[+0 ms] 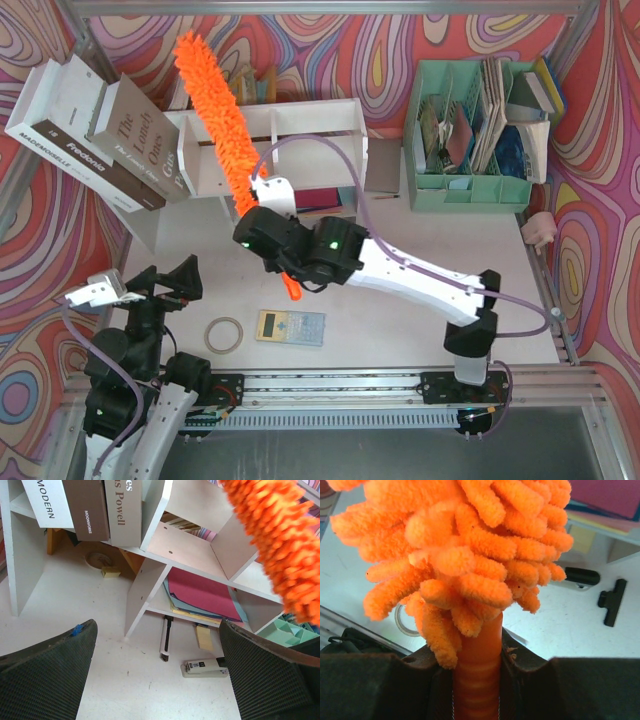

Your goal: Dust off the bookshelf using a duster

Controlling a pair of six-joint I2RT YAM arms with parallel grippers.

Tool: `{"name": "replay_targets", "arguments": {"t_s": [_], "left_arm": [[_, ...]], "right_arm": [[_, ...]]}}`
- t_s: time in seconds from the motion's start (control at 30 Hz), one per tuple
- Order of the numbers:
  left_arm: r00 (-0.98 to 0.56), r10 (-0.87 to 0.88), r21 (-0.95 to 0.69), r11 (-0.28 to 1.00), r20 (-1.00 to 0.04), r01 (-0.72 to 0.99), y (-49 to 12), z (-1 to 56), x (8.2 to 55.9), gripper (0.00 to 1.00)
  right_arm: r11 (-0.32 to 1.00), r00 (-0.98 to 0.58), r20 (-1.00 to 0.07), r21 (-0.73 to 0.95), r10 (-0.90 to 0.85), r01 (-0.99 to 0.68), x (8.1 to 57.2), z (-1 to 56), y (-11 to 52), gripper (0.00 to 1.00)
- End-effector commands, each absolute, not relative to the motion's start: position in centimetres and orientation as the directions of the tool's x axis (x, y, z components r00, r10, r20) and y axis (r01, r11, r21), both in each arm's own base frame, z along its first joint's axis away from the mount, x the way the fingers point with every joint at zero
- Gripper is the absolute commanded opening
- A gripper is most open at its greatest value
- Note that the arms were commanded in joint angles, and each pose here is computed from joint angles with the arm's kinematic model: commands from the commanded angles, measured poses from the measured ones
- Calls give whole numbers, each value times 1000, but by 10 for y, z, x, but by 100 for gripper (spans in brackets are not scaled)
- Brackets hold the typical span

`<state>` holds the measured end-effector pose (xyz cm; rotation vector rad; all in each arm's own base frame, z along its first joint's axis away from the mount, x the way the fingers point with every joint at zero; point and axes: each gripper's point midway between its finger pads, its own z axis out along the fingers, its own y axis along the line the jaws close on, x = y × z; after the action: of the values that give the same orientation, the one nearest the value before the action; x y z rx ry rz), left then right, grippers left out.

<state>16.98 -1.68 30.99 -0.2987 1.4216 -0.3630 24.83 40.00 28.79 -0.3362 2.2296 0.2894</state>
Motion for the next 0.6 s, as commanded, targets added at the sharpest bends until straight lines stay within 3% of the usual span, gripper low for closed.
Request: {"name": "replay_targets", "arguments": {"t_s": [0.0, 0.3, 0.57], "left_arm": [[104, -418, -414, 909, -903, 56, -17, 307, 173, 98], [114, -422, -418, 907, -900, 54, -15, 308, 171, 98], [108, -420, -416, 907, -901, 56, -16, 308, 172, 98]], "right_arm": [[955, -503, -862, 95, -63, -282, 257, 348, 356, 0], [975, -537, -842, 65, -60, -211, 267, 342, 314, 0], [978, -590, -799, 16, -113, -209, 269, 312, 314, 0]]}}
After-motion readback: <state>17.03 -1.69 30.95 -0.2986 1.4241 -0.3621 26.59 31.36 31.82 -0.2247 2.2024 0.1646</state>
